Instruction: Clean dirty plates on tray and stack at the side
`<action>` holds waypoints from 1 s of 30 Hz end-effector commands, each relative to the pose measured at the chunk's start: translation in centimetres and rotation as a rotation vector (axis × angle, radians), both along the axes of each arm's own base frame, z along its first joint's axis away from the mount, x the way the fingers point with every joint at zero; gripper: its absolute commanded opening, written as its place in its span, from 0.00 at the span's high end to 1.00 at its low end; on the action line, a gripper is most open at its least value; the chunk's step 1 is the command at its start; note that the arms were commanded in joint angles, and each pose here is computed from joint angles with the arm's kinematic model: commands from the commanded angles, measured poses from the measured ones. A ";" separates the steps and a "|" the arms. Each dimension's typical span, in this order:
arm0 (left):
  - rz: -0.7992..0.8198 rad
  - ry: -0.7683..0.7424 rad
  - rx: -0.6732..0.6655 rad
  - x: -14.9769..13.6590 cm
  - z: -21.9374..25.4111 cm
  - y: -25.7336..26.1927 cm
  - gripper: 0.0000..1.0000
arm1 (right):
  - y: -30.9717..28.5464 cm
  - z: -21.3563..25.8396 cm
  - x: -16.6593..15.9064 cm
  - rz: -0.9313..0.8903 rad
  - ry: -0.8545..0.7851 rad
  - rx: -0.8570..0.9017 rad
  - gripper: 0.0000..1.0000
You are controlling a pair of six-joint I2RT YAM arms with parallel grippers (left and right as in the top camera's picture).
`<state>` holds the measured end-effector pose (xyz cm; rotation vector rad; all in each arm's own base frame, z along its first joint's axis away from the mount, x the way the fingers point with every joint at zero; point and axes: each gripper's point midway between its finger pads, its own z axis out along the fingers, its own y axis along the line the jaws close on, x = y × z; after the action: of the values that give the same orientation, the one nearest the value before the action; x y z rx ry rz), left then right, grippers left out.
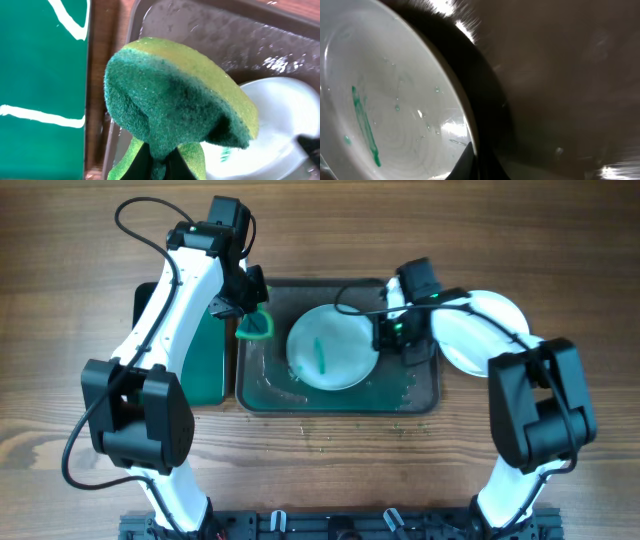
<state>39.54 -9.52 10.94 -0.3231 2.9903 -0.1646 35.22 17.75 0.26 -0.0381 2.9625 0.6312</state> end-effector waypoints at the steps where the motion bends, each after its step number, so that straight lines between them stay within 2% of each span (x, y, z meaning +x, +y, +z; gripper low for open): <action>1: -0.027 -0.004 -0.045 -0.6 -0.4 -2.0 0.96 | 2.8 -1.8 -3.1 -0.143 0.145 0.034 0.96; 9: -0.099 0.006 -0.048 -2.2 -4.4 -5.8 0.96 | 3.5 -2.2 -3.1 -0.182 0.140 0.045 0.96; 16: -0.148 0.123 -0.009 -4.4 -10.2 -7.1 0.96 | 3.5 -2.2 -3.1 -0.163 0.128 0.045 0.96; 20: -0.183 0.184 0.002 -5.9 -11.9 -7.9 0.96 | 3.6 -2.1 -3.0 -0.162 0.124 0.048 0.96; 26: -0.647 0.217 -0.387 -10.3 -10.0 -16.1 0.96 | 3.6 -2.1 -2.9 -0.161 0.121 0.050 0.96; 30: -0.684 0.141 -0.422 -9.0 -9.8 -17.1 0.96 | 3.6 -2.1 -2.9 -0.161 0.121 0.050 0.95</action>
<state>31.75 -24.43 1.50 0.5351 3.1042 -0.6400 33.73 21.90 -0.10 0.2292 2.9677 0.7517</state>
